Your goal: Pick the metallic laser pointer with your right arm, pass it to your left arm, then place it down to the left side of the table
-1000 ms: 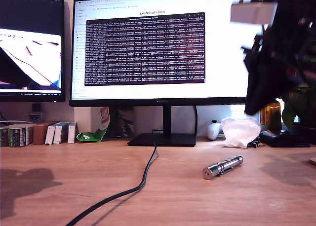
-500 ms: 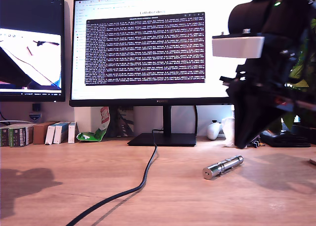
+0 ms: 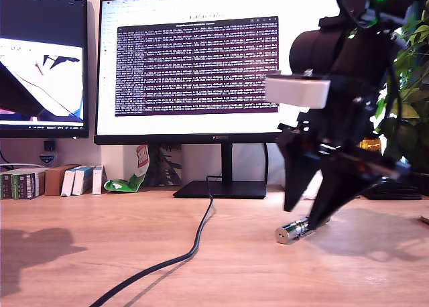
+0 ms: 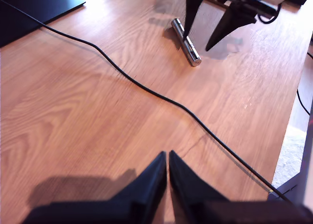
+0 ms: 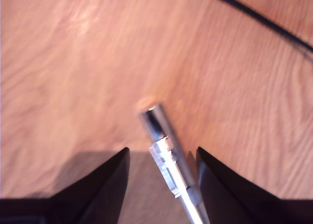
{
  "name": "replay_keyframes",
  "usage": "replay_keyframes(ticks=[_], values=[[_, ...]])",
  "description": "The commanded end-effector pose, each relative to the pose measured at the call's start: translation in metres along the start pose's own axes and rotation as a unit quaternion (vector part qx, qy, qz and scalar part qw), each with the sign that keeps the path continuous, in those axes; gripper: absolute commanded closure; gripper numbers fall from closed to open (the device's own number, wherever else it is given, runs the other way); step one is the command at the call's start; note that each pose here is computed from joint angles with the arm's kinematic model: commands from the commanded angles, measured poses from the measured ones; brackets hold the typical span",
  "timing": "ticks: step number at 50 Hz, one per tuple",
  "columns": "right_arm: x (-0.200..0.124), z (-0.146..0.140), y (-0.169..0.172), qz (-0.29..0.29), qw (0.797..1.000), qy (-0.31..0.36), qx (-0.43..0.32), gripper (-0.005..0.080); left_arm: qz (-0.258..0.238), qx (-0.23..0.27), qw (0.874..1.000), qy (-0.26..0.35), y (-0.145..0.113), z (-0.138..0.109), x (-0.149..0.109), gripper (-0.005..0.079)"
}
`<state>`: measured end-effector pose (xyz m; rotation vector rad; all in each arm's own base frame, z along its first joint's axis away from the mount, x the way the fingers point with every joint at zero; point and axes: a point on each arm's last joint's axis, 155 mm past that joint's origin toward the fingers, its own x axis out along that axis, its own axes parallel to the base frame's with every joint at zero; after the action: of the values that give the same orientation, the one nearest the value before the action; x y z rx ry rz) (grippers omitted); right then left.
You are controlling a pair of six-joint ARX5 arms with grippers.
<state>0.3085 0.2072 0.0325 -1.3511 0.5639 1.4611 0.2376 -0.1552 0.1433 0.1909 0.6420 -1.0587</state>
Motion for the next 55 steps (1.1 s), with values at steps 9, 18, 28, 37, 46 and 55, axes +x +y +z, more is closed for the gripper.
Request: replay_keyframes(ticks=[9,18,28,37,46,55], values=[[0.017,0.007,-0.003,0.018,1.000,-0.007,0.000,0.0354,0.000,0.004,1.000,-0.007,0.000,0.006,-0.001,0.0762],[0.022,0.008,0.003,0.043,0.999,-0.012,0.006,0.0369,0.000,0.004,1.000,-0.007,0.000,0.006,-0.001,0.0762],[0.021,0.008,0.011,0.057,0.998,-0.017,0.012,0.0608,0.000,0.005,1.000,-0.007,0.000,0.006,-0.001,0.0762],[0.022,0.009,0.006,0.049,0.999,-0.018,0.010,0.0762,-0.001,0.006,1.000,-0.010,0.000,0.007,-0.001,0.0762],[0.001,0.025,-0.028,0.001,0.999,-0.045,0.010,0.0762,-0.024,0.019,0.999,-0.040,-0.008,0.020,-0.002,0.0759],[-0.045,0.052,-0.090,-0.090,0.992,-0.080,0.025,0.0762,-0.025,0.069,0.993,-0.091,-0.006,0.046,-0.005,0.0716]])
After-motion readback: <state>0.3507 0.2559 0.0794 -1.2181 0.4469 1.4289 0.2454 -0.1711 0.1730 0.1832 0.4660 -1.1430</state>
